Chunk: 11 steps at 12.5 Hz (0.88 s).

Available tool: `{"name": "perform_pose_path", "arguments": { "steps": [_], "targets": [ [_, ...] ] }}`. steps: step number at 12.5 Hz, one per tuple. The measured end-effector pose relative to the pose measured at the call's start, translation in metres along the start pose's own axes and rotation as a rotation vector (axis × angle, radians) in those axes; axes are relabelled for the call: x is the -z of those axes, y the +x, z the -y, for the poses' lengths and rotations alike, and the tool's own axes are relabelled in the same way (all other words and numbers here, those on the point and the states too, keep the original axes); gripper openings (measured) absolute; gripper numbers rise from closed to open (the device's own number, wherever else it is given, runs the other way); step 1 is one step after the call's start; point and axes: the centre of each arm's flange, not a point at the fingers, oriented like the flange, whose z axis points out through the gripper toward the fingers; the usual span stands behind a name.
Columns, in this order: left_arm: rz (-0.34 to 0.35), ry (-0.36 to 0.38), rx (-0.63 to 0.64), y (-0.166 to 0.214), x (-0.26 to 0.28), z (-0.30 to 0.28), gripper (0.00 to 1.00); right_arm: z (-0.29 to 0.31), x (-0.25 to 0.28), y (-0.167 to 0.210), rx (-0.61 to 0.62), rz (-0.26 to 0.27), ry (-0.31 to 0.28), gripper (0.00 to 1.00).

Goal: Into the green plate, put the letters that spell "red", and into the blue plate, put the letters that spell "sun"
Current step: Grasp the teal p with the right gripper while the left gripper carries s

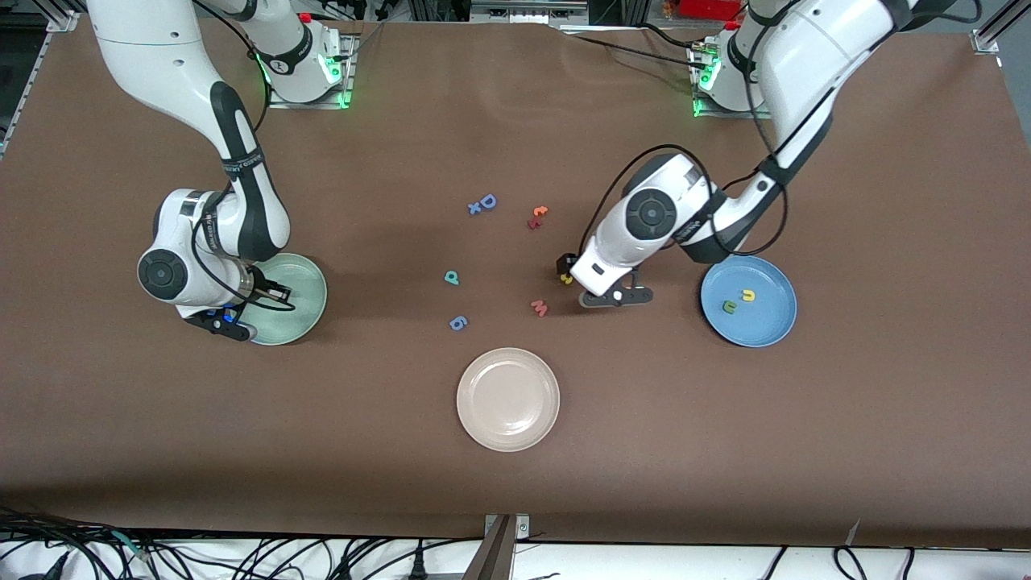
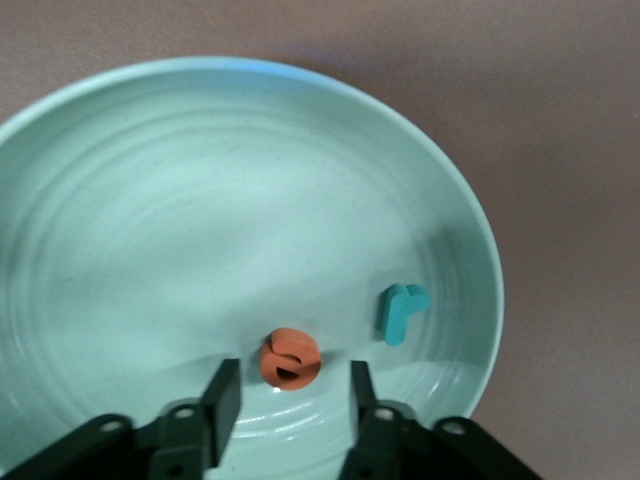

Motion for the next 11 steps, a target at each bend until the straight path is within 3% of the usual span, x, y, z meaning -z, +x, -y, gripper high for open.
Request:
{"name": "perform_pose_path", "arguments": {
  "steps": [2, 6, 8, 10, 11],
  "targets": [
    [-0.035, 0.057, -0.027, -0.008, -0.026, -0.008, 0.99, 0.011, 0.014, -0.005, -0.007, 0.008, 0.022, 0.76],
    [-0.054, 0.033, -0.042, -0.013, -0.048, -0.017, 0.99, 0.093, 0.044, -0.053, -0.135, 0.032, 0.080, 0.75],
    [-0.052, 0.031, -0.050, -0.016, -0.053, -0.020, 0.92, 0.139, 0.046, -0.081, -0.212, 0.042, 0.096, 0.76],
    [-0.061, 0.038, -0.071, -0.019, -0.055, -0.023, 0.68, 0.176, 0.044, -0.104, -0.282, 0.031, 0.126, 0.76],
    [-0.063, 0.034, -0.075, -0.019, -0.057, -0.023, 0.68, 0.192, 0.041, -0.114, -0.310, 0.020, 0.142, 0.76]
  ]
}}
